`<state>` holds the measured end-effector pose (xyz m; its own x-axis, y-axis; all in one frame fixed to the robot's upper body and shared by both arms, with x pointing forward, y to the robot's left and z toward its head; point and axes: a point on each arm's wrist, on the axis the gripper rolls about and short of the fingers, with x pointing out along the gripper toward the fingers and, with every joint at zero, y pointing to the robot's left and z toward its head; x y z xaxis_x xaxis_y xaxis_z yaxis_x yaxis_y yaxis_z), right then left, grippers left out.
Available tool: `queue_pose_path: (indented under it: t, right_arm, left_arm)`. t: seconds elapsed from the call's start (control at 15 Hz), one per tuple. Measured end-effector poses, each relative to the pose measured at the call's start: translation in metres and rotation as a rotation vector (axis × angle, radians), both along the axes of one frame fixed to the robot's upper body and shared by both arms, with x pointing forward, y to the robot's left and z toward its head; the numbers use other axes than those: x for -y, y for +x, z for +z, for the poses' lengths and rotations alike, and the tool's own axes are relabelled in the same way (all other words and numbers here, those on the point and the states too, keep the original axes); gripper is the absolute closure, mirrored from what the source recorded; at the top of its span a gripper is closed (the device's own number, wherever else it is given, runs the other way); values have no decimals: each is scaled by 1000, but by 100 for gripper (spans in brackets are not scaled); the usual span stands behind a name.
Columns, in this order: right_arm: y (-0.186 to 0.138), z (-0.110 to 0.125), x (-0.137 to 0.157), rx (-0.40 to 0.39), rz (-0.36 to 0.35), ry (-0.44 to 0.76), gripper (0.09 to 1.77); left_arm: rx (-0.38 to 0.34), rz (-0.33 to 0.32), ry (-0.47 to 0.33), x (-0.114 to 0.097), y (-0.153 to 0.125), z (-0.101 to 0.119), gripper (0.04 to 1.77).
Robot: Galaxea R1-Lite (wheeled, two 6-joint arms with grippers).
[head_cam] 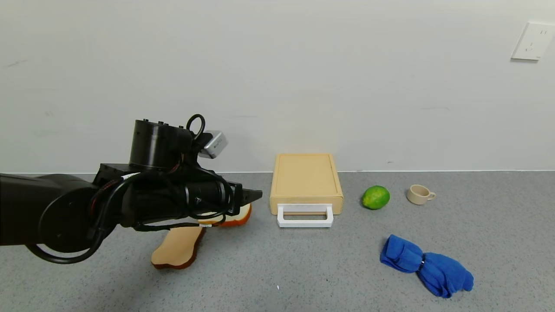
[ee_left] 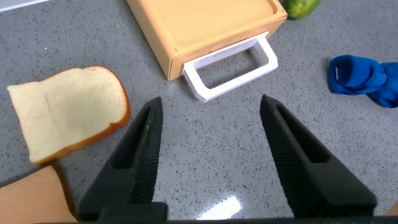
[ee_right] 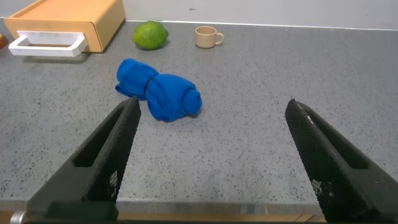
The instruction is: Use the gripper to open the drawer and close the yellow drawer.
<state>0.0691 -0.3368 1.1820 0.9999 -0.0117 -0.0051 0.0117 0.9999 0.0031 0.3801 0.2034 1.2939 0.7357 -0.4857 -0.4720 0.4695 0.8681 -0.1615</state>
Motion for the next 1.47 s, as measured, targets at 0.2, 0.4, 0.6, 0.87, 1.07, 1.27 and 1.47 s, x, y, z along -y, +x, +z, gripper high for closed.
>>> queue_pose_path:
  t: [0.2, 0.4, 0.6, 0.87, 1.07, 1.27, 1.47]
  right_arm:
    - [0, 0, 0, 0, 0, 0, 15]
    - [0, 0, 0, 0, 0, 0, 15]
    - [0, 0, 0, 0, 0, 0, 15]
    - [0, 0, 0, 0, 0, 0, 15]
    - [0, 0, 0, 0, 0, 0, 15]
    - [0, 0, 0, -1, 0, 0, 15]
    - [0, 0, 0, 0, 0, 0, 15]
  left_arm:
    - [6, 15, 6, -4, -1, 1, 46]
    - [20, 62, 70, -15, -8, -2, 35]
    - [20, 127, 106, -30, -22, -4, 27]
    - [52, 196, 103, -56, -49, 5, 20]
    - [112, 253, 91, -78, -76, 17, 17]
    - [187, 307, 68, -96, -112, 30, 14]
    - [257, 356, 50, -110, -153, 33, 13]
